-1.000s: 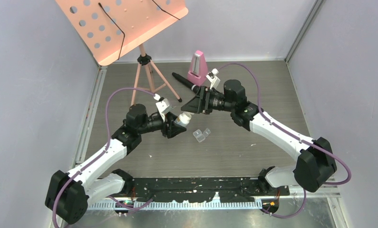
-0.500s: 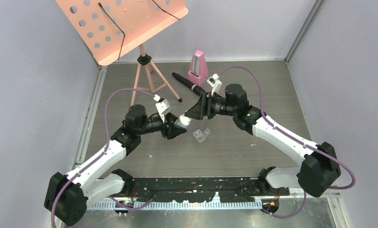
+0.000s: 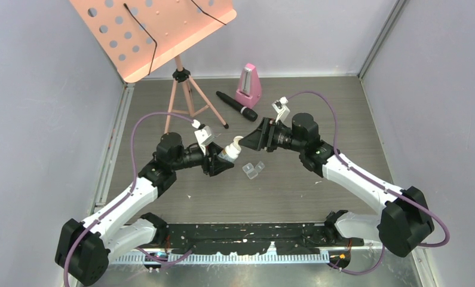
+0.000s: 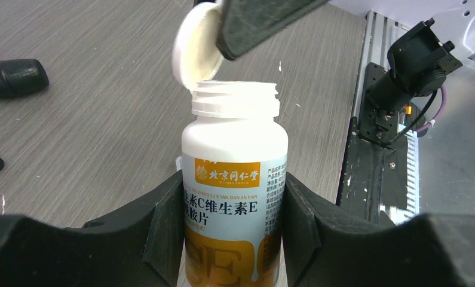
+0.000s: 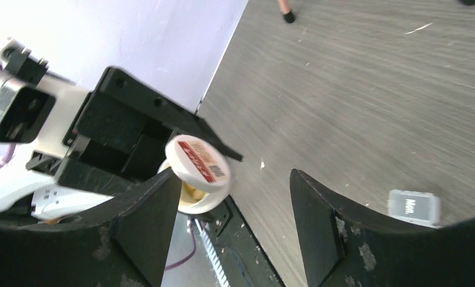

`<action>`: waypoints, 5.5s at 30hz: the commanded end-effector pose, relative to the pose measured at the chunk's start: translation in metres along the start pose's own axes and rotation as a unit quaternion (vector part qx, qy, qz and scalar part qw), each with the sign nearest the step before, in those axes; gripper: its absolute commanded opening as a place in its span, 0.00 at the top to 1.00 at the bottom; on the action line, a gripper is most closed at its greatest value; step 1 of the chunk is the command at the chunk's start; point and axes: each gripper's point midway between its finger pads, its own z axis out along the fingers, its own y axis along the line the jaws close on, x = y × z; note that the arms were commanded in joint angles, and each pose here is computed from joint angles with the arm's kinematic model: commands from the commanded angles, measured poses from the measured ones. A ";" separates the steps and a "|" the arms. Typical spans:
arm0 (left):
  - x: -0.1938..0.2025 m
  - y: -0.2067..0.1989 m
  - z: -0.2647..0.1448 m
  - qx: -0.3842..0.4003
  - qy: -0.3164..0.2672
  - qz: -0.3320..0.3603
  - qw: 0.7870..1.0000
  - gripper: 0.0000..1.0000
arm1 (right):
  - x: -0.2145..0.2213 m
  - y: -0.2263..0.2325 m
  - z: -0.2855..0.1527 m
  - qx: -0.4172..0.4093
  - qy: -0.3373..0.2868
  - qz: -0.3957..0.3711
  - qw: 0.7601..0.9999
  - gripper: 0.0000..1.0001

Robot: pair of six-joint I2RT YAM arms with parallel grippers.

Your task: Sort the pills into containers

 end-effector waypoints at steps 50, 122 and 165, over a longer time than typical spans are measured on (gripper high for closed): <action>-0.024 -0.042 -0.009 0.106 -0.022 0.025 0.994 1.00 | -0.017 0.114 0.011 -0.351 0.019 -0.136 0.926 0.69; 0.131 0.011 0.069 -0.081 0.382 -0.104 0.914 1.00 | 0.051 -0.175 -0.116 0.368 -0.050 0.112 0.922 0.40; 0.139 0.004 0.065 -0.097 0.482 -0.045 0.869 1.00 | 0.070 -0.188 -0.116 0.374 -0.034 0.135 0.917 0.40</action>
